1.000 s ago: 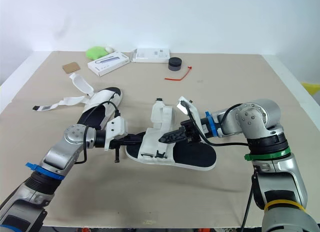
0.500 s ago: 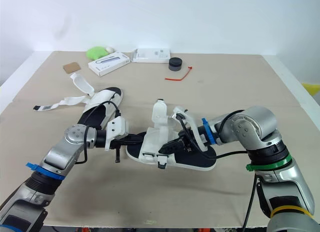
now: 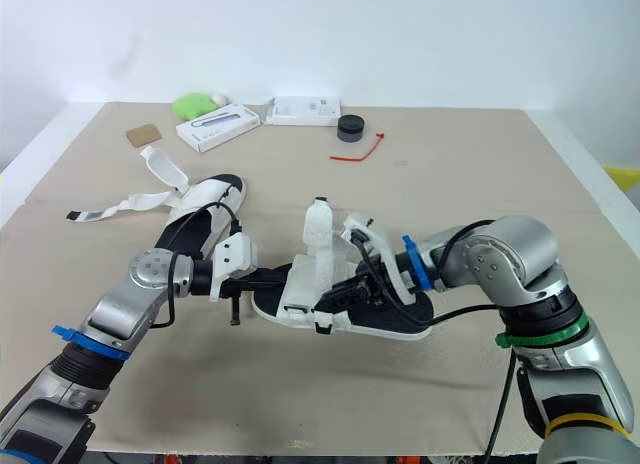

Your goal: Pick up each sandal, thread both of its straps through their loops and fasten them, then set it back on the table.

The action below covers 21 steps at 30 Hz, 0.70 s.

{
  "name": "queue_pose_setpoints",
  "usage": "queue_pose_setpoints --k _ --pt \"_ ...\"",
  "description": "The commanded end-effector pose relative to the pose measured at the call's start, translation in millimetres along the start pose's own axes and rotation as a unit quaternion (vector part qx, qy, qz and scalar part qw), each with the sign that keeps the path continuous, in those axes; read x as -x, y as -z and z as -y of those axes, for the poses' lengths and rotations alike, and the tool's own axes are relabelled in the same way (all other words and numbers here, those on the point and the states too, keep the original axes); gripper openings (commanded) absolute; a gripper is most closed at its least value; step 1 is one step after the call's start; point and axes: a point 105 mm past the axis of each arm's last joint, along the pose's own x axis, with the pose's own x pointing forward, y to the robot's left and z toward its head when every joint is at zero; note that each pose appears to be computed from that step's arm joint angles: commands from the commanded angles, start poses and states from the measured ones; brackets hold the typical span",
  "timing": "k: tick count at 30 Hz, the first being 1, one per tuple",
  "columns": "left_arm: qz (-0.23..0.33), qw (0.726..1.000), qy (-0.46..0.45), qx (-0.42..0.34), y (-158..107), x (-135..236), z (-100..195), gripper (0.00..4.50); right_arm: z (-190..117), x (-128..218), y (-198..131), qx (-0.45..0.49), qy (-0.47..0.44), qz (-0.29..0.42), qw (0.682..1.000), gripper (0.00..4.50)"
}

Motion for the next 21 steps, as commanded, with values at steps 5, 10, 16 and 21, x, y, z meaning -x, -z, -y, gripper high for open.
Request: queue_pose_setpoints --k 5,10,16,21 --pt "0.0 1.0 -0.002 -0.005 -2 -1 -1 0.0 4 22 -44 0.011 0.027 0.098 0.995 3.27" --pt "0.001 1.0 -0.001 -0.006 -2 -1 -1 0.0 5 25 -57 -0.012 0.022 0.124 0.992 3.27" --pt "0.0 1.0 -0.003 -0.006 -2 0 -2 0.0 5 19 -46 -0.033 0.016 0.101 0.994 1.58" --pt "-0.002 1.0 -0.004 -0.005 -1 1 -2 0.0 1 12 -37 -0.032 0.006 0.086 0.996 0.05"
